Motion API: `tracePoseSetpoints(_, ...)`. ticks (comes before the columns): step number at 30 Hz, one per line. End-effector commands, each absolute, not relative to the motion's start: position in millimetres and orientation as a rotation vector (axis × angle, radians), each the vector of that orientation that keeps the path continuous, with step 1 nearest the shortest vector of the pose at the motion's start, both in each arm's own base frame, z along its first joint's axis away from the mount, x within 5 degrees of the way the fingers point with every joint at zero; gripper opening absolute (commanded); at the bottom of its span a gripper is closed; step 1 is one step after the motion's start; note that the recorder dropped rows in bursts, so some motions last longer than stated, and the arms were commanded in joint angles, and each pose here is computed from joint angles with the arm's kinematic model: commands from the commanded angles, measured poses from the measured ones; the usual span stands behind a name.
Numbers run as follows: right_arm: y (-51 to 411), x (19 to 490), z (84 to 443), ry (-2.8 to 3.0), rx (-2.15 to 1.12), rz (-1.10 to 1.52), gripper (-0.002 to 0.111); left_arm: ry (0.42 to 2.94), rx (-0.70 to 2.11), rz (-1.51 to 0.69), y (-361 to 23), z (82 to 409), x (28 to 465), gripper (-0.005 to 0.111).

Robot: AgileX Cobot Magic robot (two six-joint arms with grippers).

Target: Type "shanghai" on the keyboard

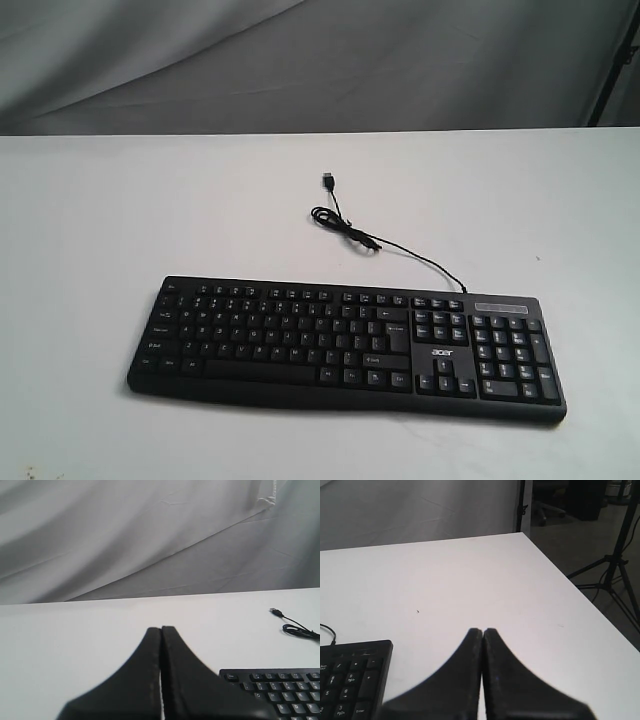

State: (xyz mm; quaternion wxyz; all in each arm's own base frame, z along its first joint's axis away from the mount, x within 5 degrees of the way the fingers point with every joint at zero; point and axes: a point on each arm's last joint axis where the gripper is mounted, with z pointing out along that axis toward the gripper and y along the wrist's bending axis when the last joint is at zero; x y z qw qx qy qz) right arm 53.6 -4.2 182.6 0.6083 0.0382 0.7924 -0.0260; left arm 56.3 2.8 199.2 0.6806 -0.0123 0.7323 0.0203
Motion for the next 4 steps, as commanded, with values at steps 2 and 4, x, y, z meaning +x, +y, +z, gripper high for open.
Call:
tracePoseSetpoints(2,-5.0,53.1,181.8,1.83,0.092,-0.076,0.0,1.637,-0.024,0.039,2.4,199.3,56.2,0.0)
tracePoseSetpoints(4,-5.0,53.1,181.8,1.83,0.092,-0.076,0.0,1.637,-0.024,0.039,2.4,199.3,56.2,0.0)
